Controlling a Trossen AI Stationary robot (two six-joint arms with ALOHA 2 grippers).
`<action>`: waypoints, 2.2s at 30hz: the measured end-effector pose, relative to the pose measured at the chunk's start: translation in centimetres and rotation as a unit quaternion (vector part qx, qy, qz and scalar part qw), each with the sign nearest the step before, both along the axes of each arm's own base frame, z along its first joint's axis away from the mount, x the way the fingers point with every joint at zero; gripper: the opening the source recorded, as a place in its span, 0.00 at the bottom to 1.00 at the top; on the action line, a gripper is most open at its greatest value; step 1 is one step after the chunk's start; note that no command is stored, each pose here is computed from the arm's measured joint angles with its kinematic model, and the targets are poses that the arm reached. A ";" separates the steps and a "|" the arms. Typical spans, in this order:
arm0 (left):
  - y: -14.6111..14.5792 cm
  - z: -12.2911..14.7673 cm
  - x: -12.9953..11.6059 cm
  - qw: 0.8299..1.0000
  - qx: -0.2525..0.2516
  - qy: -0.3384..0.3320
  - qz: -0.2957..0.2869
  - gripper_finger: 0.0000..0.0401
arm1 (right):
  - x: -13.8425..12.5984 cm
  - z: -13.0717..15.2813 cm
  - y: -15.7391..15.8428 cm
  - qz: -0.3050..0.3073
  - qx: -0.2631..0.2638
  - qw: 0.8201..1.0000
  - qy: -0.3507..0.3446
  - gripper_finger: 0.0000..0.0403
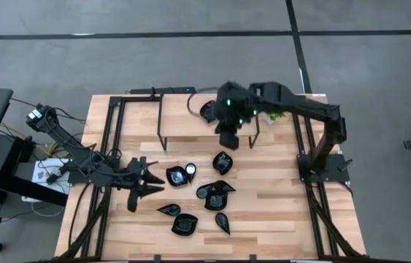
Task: Pick & Place Mini shaped plates
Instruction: Stack the black leaf shaped plate on the black leaf shaped plate on the shelf
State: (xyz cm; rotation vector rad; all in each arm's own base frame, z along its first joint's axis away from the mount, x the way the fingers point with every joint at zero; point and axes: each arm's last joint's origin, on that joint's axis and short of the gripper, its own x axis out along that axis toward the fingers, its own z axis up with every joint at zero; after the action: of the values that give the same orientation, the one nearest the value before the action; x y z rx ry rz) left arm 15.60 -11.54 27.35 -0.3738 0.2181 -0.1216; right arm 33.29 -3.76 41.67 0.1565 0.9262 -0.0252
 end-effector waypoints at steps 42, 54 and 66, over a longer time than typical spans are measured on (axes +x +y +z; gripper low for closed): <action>3.1 -4.1 -0.3 0.973 0.024 0.220 0.069 0.28 | -1.2 -18.9 16.1 -0.231 0.073 0.965 0.104 0.11; 3.0 -4.0 -0.2 0.974 0.020 0.214 0.068 0.28 | -1.6 -19.4 10.0 -0.442 0.024 0.887 0.128 0.11; 3.0 -4.0 -0.2 0.975 0.016 0.211 0.066 0.28 | -4.9 -13.6 11.8 -0.399 0.058 0.915 -0.022 0.09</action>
State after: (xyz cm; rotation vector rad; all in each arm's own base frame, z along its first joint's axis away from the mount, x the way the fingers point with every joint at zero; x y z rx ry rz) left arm 15.41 -8.57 23.38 -0.3781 0.6121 0.0956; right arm 28.42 8.03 28.04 0.6373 0.7665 -0.7236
